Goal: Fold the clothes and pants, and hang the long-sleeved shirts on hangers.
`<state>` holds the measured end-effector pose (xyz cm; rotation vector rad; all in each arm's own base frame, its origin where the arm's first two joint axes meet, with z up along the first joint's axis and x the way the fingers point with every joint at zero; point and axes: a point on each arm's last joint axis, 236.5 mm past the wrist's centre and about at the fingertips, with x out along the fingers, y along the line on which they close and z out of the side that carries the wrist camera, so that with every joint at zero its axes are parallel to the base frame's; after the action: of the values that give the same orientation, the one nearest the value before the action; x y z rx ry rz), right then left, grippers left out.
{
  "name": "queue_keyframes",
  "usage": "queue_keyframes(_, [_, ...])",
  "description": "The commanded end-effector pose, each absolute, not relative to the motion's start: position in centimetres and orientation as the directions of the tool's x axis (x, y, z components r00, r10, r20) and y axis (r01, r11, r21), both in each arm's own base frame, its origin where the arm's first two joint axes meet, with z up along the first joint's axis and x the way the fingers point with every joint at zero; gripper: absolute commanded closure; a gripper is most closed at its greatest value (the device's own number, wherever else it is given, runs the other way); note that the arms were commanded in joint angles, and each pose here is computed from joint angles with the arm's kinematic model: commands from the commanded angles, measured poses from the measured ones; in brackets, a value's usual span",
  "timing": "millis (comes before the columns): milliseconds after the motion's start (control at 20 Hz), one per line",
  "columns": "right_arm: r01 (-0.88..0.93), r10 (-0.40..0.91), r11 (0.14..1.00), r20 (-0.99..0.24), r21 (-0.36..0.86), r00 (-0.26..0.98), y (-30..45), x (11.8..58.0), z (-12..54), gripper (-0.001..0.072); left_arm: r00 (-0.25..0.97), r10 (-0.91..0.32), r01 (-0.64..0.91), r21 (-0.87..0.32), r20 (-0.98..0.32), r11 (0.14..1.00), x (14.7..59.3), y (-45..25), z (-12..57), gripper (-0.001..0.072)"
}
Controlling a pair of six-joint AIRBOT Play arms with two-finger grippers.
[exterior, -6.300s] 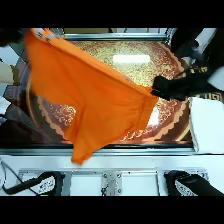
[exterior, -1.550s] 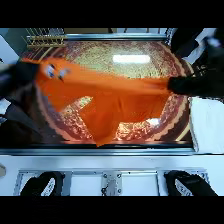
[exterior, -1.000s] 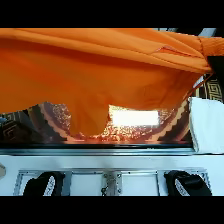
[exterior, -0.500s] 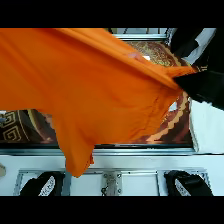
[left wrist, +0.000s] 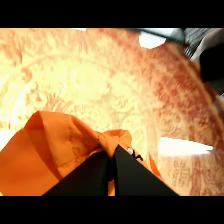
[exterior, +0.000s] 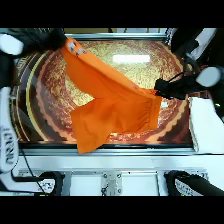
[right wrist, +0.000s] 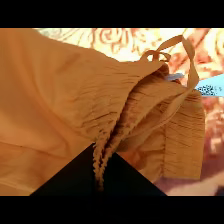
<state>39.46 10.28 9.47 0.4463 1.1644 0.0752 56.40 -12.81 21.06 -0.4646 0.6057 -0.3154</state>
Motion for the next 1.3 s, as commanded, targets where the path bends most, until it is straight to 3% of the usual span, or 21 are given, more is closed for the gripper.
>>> queue_keyframes(0, [0.195,0.233,0.921,-0.879,0.336,0.416,9.5,43.3,5.1,0.0698,0.712,-0.431,0.113,-0.516,-0.554,0.849,58.7,-15.1,13.5,0.0699])
queue_keyframes(300, [0.167,0.218,0.931,-0.859,0.325,0.463,8.5,43.7,6.6,0.0698,0.696,-0.426,0.097,-0.511,-0.578,0.854,57.3,-13.3,14.8,0.0699])
queue_keyframes(600, [0.099,0.179,0.970,-0.929,0.221,0.323,7.4,37.2,7.4,0.0699,0.636,-0.425,0.102,-0.476,-0.644,0.873,47.6,-11.5,17.4,0.0699])
queue_keyframes(950, [0.130,0.106,0.984,-0.985,0.123,0.134,5.5,30.9,0.7,0.0699,0.398,-0.449,0.041,-0.473,-0.800,0.880,33.3,-14.3,4.1,0.0699])
queue_keyframes(1250, [0.152,0.151,0.976,-0.988,0.155,0.034,7.0,27.2,-5.4,0.0698,0.366,-0.404,-0.095,-0.466,-0.838,0.880,28.3,-13.2,-4.5,0.0699])
